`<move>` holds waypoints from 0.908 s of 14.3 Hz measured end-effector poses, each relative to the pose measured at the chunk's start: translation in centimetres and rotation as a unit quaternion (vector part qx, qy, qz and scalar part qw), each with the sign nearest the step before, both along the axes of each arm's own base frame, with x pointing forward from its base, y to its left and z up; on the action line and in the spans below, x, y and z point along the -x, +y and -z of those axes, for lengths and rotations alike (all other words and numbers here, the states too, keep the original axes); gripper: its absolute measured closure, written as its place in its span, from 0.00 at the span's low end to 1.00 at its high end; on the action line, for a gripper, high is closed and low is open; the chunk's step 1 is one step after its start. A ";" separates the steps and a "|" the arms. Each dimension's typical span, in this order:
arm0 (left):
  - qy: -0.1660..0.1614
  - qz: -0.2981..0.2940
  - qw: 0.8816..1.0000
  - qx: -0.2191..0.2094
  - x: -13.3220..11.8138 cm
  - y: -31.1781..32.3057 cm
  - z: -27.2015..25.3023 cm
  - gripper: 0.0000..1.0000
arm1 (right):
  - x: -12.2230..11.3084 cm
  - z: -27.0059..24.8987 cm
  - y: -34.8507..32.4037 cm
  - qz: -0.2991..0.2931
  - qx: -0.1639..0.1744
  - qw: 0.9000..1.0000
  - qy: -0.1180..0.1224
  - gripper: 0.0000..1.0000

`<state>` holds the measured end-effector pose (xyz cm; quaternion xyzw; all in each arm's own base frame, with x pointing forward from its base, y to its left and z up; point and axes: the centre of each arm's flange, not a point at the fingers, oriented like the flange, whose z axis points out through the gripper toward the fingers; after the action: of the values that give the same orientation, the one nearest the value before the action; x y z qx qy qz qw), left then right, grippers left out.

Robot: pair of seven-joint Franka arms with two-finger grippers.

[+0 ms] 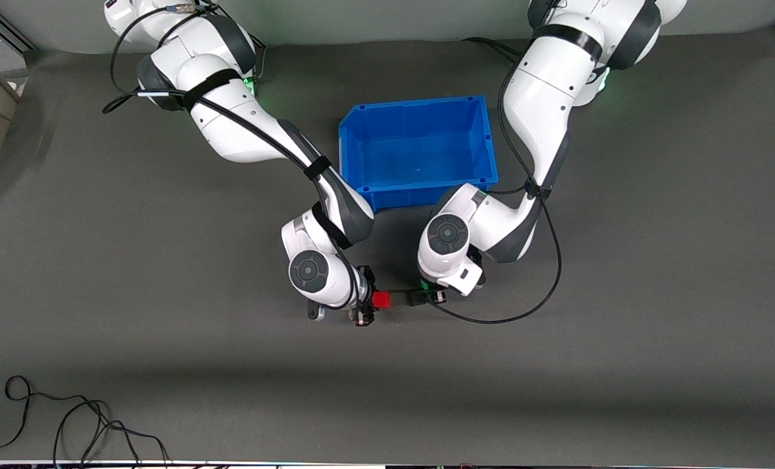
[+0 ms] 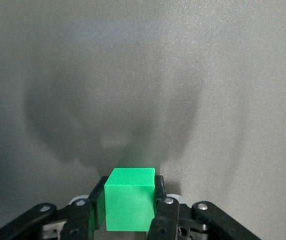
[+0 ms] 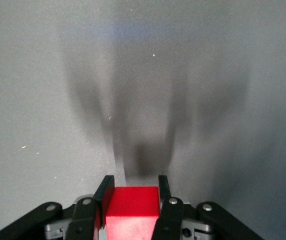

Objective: Attach green and red cubes to black cube
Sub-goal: 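Press the red and green cubes against the black cube with both grippers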

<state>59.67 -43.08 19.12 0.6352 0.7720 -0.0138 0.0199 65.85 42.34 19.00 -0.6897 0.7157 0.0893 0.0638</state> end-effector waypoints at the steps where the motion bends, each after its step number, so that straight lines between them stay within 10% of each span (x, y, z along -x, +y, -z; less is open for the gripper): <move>1: -0.001 0.000 1.000 0.001 0.0 0.0 0.0 0.60 | 0.0 -0.1 0.1 0.000 -0.001 1.000 -0.001 0.60; 13: -0.022 0.036 0.999 -0.002 1.2 -3.2 -0.9 0.60 | 1.8 2.2 2.4 -0.028 0.029 0.999 -0.017 0.60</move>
<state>58.44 -46.31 20.00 0.6625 0.7482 0.0008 0.0356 64.04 44.79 16.77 -0.7121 0.6976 0.0588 0.0532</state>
